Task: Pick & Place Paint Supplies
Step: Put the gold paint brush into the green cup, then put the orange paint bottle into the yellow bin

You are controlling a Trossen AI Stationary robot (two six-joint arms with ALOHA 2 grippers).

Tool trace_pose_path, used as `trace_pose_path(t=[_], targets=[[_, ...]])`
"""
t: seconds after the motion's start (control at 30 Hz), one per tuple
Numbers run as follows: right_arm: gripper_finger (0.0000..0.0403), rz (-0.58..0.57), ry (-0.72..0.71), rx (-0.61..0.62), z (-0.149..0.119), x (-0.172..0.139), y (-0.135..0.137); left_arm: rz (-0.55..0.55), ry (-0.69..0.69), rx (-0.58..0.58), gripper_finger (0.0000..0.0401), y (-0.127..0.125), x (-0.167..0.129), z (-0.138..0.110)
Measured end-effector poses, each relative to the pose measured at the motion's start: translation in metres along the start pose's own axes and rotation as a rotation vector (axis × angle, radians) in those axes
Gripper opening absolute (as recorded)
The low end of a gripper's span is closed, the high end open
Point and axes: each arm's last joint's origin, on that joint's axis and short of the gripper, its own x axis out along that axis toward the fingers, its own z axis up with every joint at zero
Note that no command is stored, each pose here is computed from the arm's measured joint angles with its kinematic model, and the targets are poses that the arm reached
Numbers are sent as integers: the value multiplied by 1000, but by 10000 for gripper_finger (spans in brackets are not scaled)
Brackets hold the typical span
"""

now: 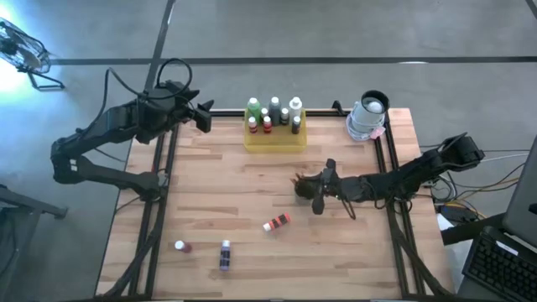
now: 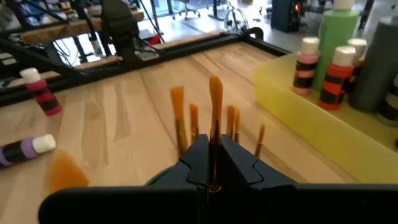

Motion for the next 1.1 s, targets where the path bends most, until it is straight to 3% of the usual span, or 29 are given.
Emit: trace_pose_path(t=[0.43,0.9,1.1], targets=[[16,6,0,-5,1,0,1,1,0,0,273,0,0,0],[121,15,-13,11,6,0,2,-6,3,-34,273,0,0,0],[153,42,-101,8,30,-8,6,-45,15,-35,273,-1,0,0]])
